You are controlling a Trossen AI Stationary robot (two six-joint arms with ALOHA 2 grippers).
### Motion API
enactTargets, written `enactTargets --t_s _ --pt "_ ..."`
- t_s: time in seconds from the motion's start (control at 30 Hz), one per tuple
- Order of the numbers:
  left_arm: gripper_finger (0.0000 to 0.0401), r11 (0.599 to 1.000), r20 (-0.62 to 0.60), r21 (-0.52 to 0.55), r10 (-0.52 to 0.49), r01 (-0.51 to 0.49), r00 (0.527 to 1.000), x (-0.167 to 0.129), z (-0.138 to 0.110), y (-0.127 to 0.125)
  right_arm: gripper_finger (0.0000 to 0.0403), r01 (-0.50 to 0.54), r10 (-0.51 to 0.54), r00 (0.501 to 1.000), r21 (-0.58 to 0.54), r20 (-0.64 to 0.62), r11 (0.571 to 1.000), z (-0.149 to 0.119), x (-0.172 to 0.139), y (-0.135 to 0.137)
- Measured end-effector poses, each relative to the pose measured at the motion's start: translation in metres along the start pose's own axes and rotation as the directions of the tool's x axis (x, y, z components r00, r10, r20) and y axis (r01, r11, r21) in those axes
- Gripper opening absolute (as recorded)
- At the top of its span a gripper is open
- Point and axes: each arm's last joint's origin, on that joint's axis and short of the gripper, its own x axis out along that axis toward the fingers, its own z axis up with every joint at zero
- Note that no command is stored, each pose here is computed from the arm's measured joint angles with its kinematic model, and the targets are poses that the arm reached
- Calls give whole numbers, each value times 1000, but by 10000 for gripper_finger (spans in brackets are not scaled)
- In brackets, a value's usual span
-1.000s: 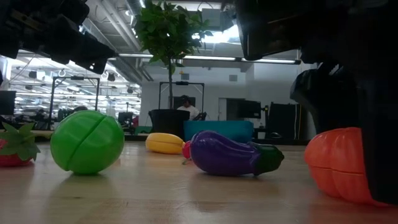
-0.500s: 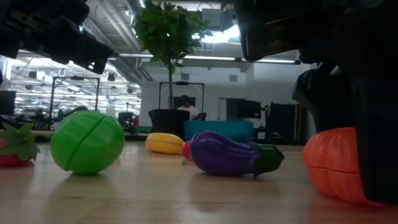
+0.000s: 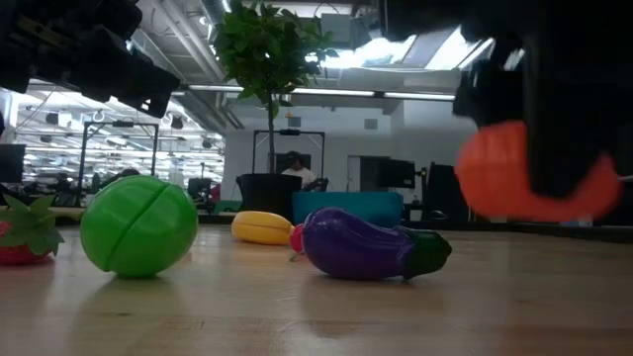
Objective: Pick and placing Produce into tupperware
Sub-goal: Put the orange pumpkin into the blue container
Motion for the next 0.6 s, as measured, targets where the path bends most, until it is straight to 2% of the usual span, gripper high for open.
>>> enactTargets --t_s 0.37,0.5,0.6 --pt "46 1000 -1 0 0 0 1000 0 0 0 251 161 -159 973 4 169 987 -3 -61 -15" --pt "54 1000 -4 0 0 0 1000 0 0 0 251 255 -246 932 2 266 967 -8 -80 -18" --pt "60 1000 -5 0 0 0 1000 0 0 0 251 334 -325 882 33 341 942 -15 -95 -21"
